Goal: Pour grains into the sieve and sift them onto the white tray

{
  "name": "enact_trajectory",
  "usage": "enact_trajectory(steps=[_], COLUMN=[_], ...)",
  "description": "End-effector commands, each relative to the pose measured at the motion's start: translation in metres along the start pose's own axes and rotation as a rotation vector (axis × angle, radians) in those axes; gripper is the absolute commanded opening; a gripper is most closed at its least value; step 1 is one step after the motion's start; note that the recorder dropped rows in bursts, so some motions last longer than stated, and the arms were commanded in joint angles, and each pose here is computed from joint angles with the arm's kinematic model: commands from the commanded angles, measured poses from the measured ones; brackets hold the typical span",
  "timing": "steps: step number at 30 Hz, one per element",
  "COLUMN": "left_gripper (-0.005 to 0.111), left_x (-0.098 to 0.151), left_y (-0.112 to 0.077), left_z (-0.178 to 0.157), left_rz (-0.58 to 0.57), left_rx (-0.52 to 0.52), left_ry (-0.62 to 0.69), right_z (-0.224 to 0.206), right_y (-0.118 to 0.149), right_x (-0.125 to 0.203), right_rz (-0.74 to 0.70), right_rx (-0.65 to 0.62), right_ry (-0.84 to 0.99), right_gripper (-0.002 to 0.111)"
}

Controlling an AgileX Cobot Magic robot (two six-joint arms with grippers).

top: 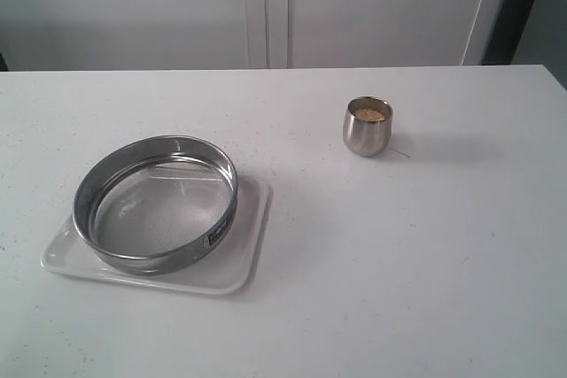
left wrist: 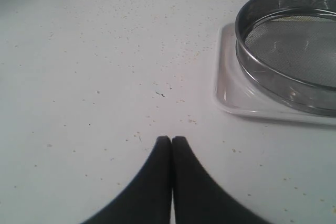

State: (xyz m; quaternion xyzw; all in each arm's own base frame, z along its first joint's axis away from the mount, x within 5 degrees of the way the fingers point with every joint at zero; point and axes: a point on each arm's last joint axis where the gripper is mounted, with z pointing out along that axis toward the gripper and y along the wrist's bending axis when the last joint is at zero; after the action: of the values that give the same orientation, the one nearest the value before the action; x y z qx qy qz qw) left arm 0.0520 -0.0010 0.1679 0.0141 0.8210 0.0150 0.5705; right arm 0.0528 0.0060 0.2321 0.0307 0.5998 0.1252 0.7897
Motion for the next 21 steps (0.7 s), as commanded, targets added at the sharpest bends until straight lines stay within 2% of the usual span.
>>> enact_trajectory(steps=[1, 4, 7, 13, 21], left_gripper=[0.000, 0.000, 0.000, 0.000, 0.000], left_x=[0.001, 0.001, 0.001, 0.001, 0.001], left_y=[-0.001, -0.001, -0.001, -0.001, -0.001], left_z=[0.000, 0.000, 0.000, 0.000, 0.000], left_rz=[-0.003, -0.003, -0.003, -0.003, -0.003], left_rx=[0.008, 0.008, 0.008, 0.008, 0.008], left_ry=[0.003, 0.003, 0.003, 0.003, 0.003], right_z=[-0.001, -0.001, -0.001, 0.014, 0.052], right_y=[0.002, 0.003, 0.006, 0.014, 0.018], right_x=[-0.006, -0.006, -0.014, -0.053, -0.070], right_rz=[0.139, 0.189, 0.095, 0.077, -0.014], right_rx=[-0.034, -0.042, -0.056, -0.066, -0.054], right_ry=[-0.079, -0.078, -0.097, -0.132, -0.048], right_gripper=[0.000, 0.000, 0.000, 0.000, 0.000])
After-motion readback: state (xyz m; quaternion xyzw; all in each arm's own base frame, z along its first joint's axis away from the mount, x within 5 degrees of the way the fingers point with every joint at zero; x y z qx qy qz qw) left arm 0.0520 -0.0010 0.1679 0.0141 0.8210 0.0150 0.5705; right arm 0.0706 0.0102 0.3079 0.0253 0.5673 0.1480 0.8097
